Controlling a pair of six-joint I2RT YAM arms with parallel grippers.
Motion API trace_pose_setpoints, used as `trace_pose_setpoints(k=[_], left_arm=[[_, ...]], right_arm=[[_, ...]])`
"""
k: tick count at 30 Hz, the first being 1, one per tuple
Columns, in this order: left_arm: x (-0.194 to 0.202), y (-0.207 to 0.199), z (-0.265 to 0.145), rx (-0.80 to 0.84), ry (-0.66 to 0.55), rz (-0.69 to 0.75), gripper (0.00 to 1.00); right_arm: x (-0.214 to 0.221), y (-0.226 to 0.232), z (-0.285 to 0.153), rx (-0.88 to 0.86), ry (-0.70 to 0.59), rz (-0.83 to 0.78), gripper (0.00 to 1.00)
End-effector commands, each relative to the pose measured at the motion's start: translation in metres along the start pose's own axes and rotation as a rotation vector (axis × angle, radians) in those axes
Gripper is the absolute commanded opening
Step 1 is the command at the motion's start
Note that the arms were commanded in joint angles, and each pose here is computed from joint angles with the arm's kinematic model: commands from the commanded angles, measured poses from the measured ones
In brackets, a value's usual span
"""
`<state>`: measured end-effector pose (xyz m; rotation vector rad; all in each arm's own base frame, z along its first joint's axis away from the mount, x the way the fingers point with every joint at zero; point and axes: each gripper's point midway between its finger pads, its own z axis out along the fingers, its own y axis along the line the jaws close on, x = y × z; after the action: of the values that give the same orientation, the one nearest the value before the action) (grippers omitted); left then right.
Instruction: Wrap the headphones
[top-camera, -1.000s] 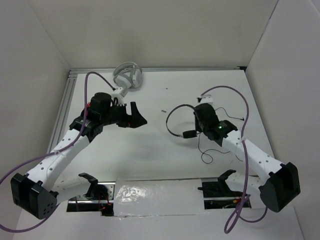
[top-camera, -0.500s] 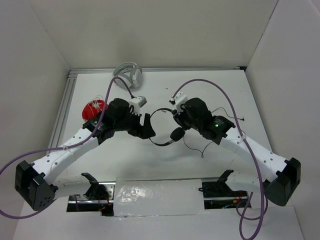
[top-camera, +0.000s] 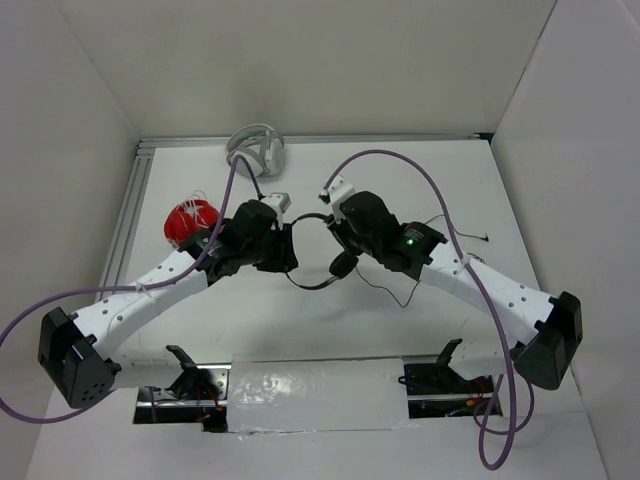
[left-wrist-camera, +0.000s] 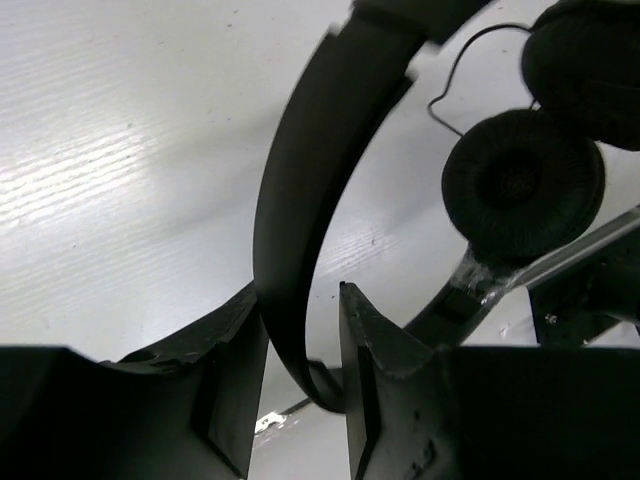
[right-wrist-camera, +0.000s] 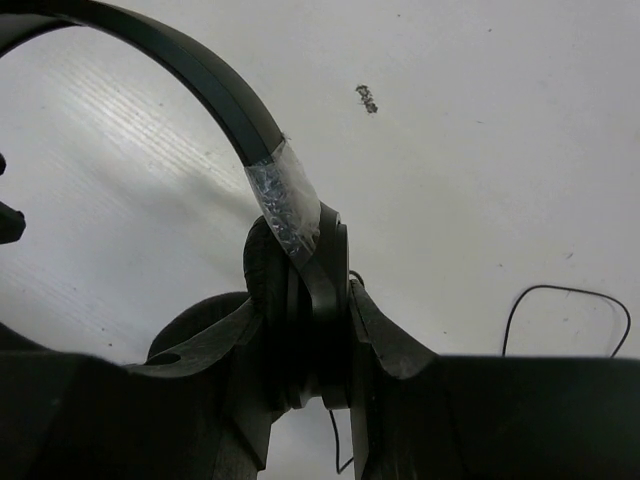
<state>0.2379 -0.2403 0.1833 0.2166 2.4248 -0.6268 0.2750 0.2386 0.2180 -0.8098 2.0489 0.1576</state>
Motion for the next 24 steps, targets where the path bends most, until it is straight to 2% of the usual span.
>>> trace_pose_setpoints(k=[1, 4, 7, 9, 10, 11, 15, 18, 21, 22, 24], left_arm=[[-0.009, 0.003, -0.007, -0.076, -0.023, -0.064, 0.45], [-0.012, 0.009, -0.009, -0.128, -0.039, -0.104, 0.45], [-0.014, 0.014, -0.008, -0.171, -0.048, -0.126, 0.40], [-0.017, 0.016, -0.006, -0.209, -0.050, -0.142, 0.20], [-0.014, 0.019, -0.007, -0.232, -0.030, -0.143, 0.05], [-0.017, 0.019, -0.005, -0.249, -0.029, -0.164, 0.00], [-0.016, 0.023, 0.000, -0.308, -0.016, -0.163, 0.00], [-0.019, 0.022, 0.001, -0.324, -0.024, -0.165, 0.00], [-0.028, 0.023, -0.002, -0.339, -0.055, -0.166, 0.00], [-0.031, 0.025, -0.003, -0.355, -0.068, -0.172, 0.00], [-0.038, 0.025, -0.005, -0.368, -0.088, -0.169, 0.00]], right_arm=[[-0.034, -0.011, -0.008, 0.074, -0.078, 0.075, 0.00], [-0.028, -0.006, -0.006, 0.085, -0.062, 0.073, 0.00], [-0.025, 0.001, -0.006, 0.082, -0.054, 0.082, 0.00], [-0.024, 0.009, -0.007, 0.077, -0.038, 0.074, 0.00], [-0.023, 0.010, -0.006, 0.082, -0.030, 0.071, 0.00], [-0.023, 0.012, -0.007, 0.084, -0.026, 0.069, 0.00], [-0.024, 0.017, -0.002, 0.092, -0.014, 0.081, 0.02], [-0.031, 0.022, -0.002, 0.093, -0.032, 0.082, 0.16], [-0.047, 0.024, -0.008, 0.091, -0.075, 0.088, 0.36], [-0.055, 0.024, -0.015, 0.082, -0.105, 0.094, 0.50], [-0.072, 0.028, -0.031, 0.038, -0.167, 0.085, 0.61]])
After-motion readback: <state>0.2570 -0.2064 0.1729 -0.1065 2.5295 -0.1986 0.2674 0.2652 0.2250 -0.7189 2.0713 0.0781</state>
